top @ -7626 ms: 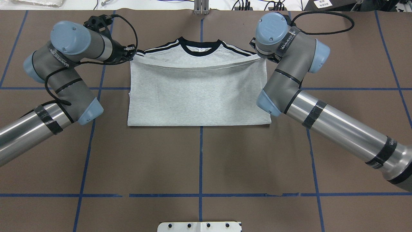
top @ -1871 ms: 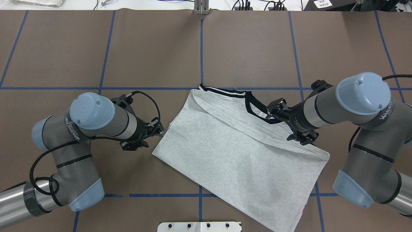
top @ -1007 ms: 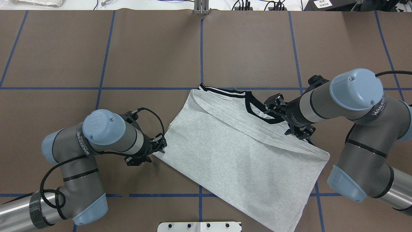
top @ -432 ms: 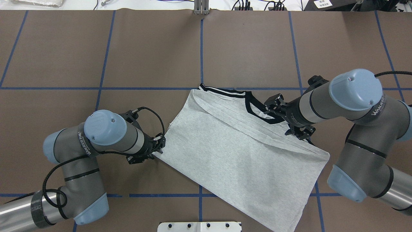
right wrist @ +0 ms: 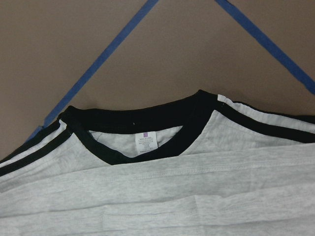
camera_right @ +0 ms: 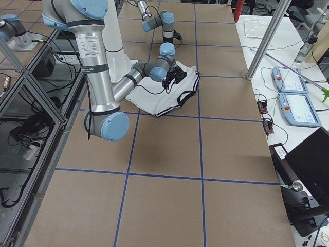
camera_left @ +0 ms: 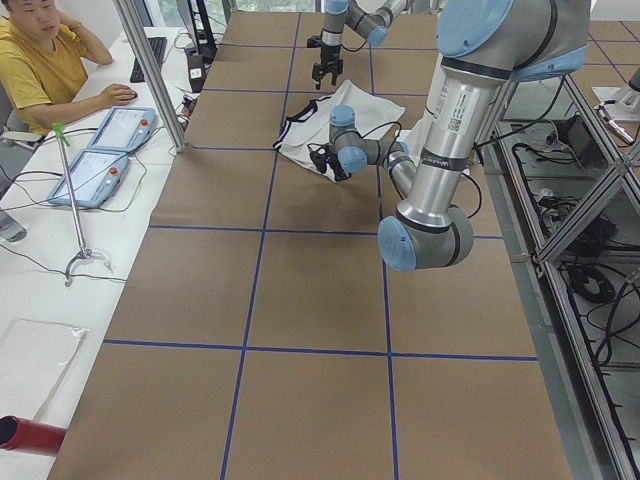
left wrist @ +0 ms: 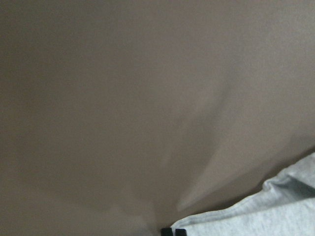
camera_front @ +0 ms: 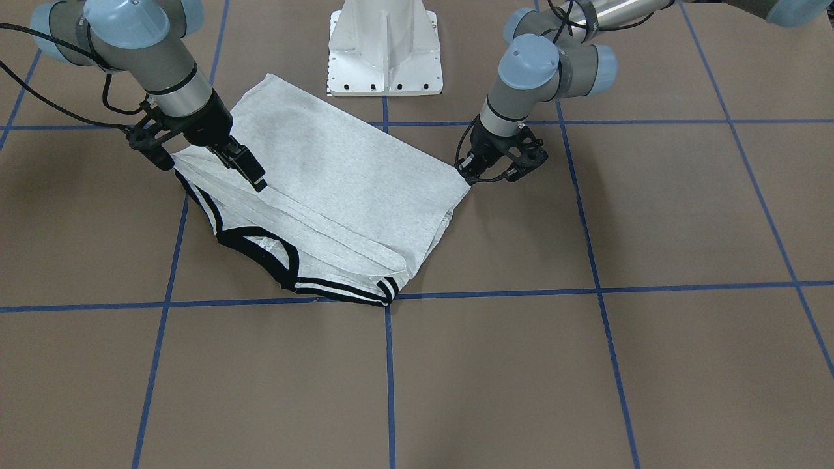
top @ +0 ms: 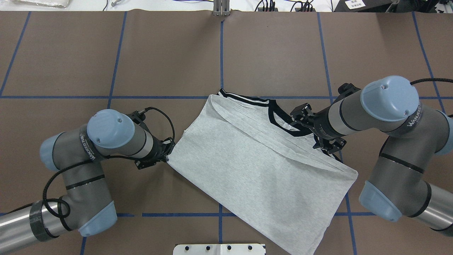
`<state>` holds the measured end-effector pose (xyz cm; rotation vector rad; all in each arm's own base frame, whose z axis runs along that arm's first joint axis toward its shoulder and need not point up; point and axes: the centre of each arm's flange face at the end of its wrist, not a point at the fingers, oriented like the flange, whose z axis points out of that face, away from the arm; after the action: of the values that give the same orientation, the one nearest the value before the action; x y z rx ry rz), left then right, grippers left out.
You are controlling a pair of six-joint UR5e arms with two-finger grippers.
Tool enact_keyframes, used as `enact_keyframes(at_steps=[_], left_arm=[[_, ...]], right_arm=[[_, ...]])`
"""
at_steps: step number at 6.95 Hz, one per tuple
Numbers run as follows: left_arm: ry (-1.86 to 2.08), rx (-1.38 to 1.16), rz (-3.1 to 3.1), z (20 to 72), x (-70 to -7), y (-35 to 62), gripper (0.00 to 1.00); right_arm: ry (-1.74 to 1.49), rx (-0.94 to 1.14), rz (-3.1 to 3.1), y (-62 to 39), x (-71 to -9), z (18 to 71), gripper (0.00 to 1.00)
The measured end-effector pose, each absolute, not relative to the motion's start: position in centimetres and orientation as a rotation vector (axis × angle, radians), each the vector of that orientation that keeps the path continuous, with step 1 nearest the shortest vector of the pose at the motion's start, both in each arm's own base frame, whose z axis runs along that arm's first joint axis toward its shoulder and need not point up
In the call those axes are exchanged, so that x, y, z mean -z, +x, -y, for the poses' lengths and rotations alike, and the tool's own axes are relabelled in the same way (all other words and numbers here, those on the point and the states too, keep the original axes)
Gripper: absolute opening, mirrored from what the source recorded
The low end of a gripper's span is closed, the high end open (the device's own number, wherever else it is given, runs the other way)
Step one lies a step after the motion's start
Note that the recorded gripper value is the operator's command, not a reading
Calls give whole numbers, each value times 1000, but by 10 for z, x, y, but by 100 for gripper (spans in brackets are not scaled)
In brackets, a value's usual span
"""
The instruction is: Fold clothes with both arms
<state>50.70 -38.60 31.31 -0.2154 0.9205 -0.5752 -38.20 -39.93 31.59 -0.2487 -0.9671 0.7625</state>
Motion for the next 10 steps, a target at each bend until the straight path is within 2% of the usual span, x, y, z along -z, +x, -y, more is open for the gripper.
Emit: enact_keyframes(at_steps=[3, 7, 8, 9, 10], left_arm=[[-31, 539, -942, 461, -297, 462, 0], [173, 607, -982, 636, -262, 446, 0], [210, 616, -1006, 675, -254, 458, 5], [251, 618, -1030, 702, -251, 467, 44], [280, 614, -1041, 713, -252, 471, 54]], right_arm=[[-249, -763, 969, -382, -315, 399, 100], [-246, -763, 974, -381, -314, 400, 100], [-245, -763, 975, -381, -314, 400, 100], [-245, -763, 976, -381, -313, 399, 100], [-244, -762, 983, -382, -310, 400, 100]])
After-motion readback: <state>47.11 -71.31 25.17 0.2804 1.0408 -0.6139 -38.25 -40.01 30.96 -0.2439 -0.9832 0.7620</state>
